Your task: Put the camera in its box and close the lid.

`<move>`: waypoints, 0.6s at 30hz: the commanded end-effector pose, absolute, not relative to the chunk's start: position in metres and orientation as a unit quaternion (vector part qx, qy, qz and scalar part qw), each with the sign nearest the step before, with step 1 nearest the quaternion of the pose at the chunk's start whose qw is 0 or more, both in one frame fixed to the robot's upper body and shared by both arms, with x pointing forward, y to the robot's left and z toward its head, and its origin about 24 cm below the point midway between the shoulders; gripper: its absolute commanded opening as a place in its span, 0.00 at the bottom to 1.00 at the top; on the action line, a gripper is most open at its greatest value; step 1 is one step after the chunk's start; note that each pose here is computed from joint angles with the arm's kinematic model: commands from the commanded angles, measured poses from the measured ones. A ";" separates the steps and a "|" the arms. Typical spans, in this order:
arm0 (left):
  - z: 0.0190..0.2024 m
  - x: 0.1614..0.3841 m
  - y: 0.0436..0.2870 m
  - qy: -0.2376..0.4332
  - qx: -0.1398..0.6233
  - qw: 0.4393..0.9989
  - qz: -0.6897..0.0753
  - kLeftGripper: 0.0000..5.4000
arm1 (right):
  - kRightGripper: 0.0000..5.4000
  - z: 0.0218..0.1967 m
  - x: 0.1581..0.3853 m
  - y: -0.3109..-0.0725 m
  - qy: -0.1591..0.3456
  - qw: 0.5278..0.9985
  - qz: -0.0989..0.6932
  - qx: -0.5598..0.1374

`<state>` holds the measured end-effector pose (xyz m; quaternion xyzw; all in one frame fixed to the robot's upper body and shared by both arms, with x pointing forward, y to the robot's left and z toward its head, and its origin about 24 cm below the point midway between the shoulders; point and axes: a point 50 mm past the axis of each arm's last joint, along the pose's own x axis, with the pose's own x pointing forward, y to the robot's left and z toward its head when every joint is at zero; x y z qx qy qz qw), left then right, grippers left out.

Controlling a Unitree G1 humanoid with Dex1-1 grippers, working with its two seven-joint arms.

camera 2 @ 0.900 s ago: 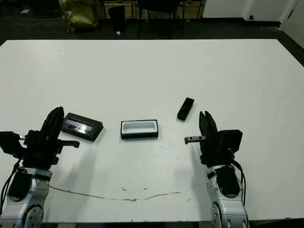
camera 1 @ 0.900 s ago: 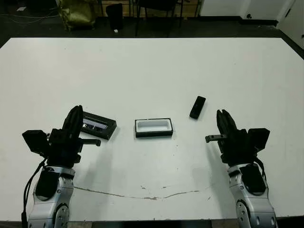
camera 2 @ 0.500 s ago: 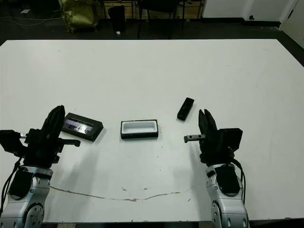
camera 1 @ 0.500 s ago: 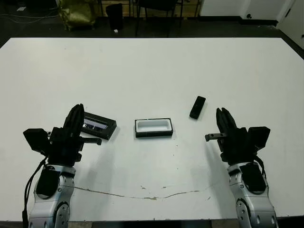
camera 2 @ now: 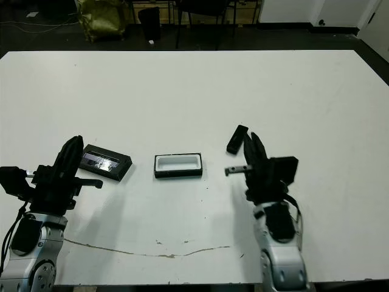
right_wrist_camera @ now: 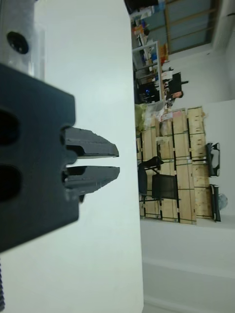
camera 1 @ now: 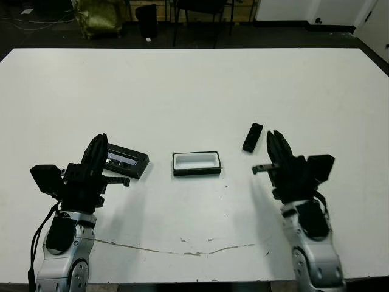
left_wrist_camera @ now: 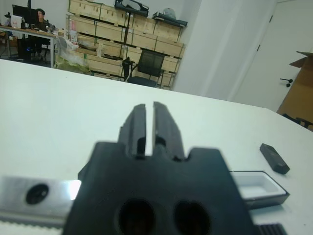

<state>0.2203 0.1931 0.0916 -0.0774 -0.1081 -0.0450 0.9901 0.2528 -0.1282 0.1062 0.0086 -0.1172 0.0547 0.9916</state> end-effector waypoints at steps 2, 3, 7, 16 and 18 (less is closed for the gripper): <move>0.084 0.220 0.195 -0.090 -0.074 0.992 -0.046 0.01 | 0.00 0.117 0.272 -0.115 -0.125 0.992 0.031 0.005; 0.084 0.220 0.196 -0.090 -0.075 0.992 -0.046 0.01 | 0.00 0.119 0.277 -0.112 -0.128 0.991 0.025 0.005; 0.083 0.220 0.196 -0.091 -0.072 0.992 -0.042 0.01 | 0.00 0.122 0.295 -0.107 -0.120 0.993 -0.006 -0.001; 0.083 0.219 0.197 -0.091 -0.084 0.991 -0.044 0.01 | 0.00 0.114 0.314 -0.098 -0.079 0.995 -0.056 -0.008; 0.083 0.219 0.197 -0.093 -0.082 0.991 -0.047 0.00 | 0.02 0.111 0.318 -0.097 -0.072 0.995 -0.061 -0.012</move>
